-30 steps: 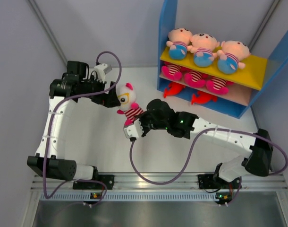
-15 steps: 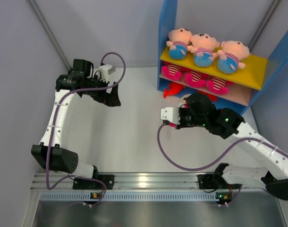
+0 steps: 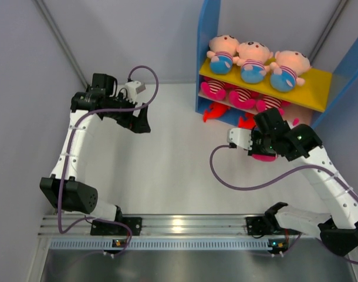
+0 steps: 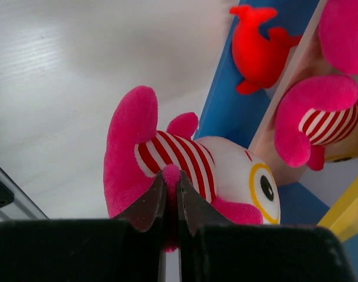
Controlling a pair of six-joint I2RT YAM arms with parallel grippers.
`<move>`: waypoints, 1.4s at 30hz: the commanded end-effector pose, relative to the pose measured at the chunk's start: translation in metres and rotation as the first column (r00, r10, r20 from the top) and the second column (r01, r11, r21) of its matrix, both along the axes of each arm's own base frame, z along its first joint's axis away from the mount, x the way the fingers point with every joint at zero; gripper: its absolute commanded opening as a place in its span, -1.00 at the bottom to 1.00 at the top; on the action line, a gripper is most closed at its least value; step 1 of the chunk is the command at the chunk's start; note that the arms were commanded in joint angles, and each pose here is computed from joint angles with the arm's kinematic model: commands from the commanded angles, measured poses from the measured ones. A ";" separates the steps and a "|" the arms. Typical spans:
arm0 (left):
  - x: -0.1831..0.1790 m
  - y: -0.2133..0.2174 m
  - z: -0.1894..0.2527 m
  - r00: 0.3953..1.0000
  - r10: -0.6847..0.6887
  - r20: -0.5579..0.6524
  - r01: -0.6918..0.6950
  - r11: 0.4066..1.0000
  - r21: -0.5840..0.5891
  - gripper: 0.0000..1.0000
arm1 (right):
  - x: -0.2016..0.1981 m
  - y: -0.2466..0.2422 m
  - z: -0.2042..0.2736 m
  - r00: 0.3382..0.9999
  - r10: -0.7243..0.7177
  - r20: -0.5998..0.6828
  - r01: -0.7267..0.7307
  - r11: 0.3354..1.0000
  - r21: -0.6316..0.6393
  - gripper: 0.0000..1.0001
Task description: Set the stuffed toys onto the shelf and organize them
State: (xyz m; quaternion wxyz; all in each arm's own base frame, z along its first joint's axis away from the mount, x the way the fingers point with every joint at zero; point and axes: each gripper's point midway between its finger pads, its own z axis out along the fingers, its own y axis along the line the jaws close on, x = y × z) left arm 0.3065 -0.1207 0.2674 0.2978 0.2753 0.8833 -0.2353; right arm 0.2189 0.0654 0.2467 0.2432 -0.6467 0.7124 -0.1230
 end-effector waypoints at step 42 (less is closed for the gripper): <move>0.007 0.001 0.004 0.995 -0.067 0.069 0.066 0.997 0.028 0.97 | 0.114 -0.083 0.021 0.967 -0.109 0.232 0.049 0.967 0.250 -1.00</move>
